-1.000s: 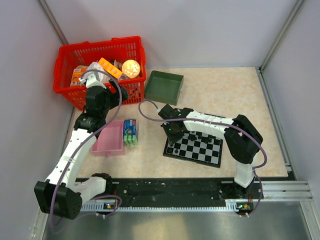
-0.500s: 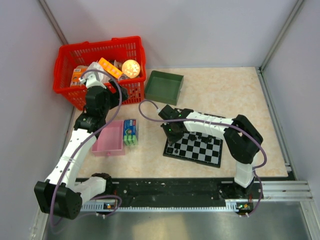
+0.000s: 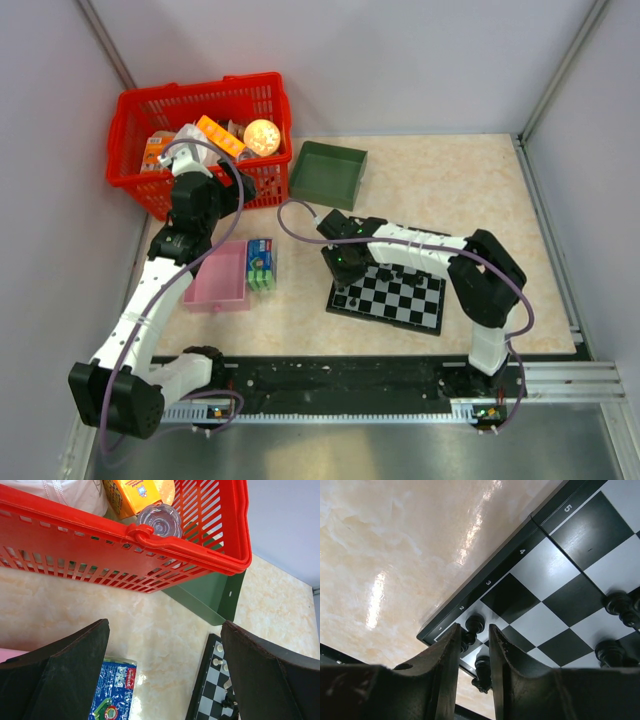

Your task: Set up the chess pieces on the board

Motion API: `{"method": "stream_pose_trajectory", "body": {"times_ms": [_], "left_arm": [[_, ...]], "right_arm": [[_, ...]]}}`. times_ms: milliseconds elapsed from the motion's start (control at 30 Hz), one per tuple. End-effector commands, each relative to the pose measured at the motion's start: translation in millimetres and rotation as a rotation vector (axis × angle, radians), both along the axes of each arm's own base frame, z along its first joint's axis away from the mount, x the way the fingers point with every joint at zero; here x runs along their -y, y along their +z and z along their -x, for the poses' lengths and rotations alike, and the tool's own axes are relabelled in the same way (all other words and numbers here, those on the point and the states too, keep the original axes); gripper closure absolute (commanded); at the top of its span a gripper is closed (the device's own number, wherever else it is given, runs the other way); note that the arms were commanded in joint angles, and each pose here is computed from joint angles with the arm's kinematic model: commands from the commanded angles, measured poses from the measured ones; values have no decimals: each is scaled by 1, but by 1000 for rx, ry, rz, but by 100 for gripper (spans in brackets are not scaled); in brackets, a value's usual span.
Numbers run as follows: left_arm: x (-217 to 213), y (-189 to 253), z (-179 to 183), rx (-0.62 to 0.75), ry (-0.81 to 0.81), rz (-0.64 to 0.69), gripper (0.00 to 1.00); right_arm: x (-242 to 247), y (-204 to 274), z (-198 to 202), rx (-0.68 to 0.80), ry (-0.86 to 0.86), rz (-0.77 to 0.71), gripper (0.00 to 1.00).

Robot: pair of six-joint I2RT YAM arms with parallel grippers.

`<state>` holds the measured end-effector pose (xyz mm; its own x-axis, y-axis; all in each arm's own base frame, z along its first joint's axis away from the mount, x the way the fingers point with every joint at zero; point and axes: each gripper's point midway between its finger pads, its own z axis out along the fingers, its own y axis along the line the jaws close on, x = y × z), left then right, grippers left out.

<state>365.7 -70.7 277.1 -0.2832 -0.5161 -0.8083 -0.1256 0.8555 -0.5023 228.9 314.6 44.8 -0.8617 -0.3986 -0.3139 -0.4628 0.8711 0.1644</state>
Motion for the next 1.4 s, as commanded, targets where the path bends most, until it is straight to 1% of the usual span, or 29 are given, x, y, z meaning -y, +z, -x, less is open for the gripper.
{"method": "stream_pose_trajectory", "body": {"times_ms": [0, 200, 467, 667, 867, 1167, 1367], "left_arm": [[-2, 18, -2, 61, 6, 13, 2], [-1, 17, -3, 58, 4, 15, 2], [0, 18, -3, 61, -2, 20, 2], [-1, 18, -4, 60, 5, 14, 2], [0, 17, -5, 56, 1, 16, 2], [-1, 17, -5, 55, 4, 14, 2], [-2, 17, -4, 56, 9, 9, 2]], "right_arm": [[-8, 48, -21, 117, -26, -87, 71], [17, 69, -40, 173, -96, -92, 69], [62, 50, -73, 188, -265, 12, 70], [67, 38, -79, 160, -310, 30, 70], [65, 26, -78, 130, -307, 43, 72], [67, 18, -84, 135, -307, 74, 73], [65, 16, -87, 142, -299, 80, 75]]}}
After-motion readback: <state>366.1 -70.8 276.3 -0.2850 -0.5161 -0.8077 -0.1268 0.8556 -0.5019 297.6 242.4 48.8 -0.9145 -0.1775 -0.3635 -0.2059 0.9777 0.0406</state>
